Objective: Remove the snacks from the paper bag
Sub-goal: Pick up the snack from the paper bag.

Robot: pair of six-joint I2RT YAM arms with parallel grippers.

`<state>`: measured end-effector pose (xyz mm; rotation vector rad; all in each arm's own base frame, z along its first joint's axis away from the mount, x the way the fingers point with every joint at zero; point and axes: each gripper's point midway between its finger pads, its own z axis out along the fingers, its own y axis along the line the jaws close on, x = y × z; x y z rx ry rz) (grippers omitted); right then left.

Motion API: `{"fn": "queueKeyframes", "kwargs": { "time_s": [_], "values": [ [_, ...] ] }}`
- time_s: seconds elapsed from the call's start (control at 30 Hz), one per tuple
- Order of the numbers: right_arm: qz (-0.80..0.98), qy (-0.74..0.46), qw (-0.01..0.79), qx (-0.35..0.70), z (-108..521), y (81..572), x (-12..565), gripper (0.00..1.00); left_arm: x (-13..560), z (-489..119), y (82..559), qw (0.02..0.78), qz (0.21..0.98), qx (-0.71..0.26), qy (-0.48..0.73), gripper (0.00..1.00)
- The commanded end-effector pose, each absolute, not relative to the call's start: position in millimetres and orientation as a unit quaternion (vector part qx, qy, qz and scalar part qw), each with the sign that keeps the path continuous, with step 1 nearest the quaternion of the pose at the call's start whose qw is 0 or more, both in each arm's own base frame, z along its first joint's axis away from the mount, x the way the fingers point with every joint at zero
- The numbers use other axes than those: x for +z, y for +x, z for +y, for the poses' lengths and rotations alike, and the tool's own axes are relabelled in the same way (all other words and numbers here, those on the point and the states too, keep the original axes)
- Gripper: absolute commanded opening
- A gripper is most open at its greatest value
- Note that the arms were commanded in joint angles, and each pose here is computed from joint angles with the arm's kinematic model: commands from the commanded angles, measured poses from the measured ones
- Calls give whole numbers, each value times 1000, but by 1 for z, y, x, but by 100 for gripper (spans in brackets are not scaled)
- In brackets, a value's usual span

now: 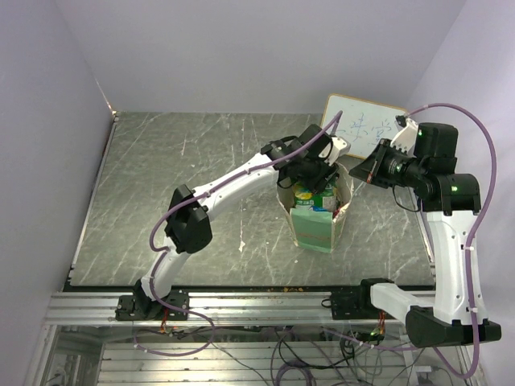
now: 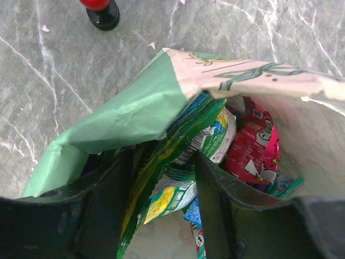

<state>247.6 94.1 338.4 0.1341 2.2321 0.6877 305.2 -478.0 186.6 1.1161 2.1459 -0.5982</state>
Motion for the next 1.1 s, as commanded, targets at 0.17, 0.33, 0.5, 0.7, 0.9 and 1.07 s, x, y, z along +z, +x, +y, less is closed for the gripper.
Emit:
{"fn": "queueKeyframes", "kwargs": {
  "time_s": [0.17, 0.33, 0.5, 0.7, 0.9, 1.07],
  "values": [
    [867, 28, 419, 269, 95, 253, 342, 0, 181, -481, 290, 276, 827, -263, 413, 29],
    [873, 23, 418, 249, 89, 250, 342, 0, 207, -481, 284, 281, 830, -284, 388, 9],
    [875, 33, 419, 242, 86, 247, 339, 0, 244, -478, 275, 292, 827, -318, 359, 7],
    [872, 57, 418, 248, 86, 246, 340, 0, 302, -467, 260, 316, 812, -362, 332, 7],
    [860, 93, 448, 225, 74, 254, 348, 0, 378, -429, 272, 386, 798, -373, 274, 7],
    [852, 109, 453, 239, 76, 251, 347, 0, 458, -385, 274, 443, 755, -437, 206, 7]
  ]
}}
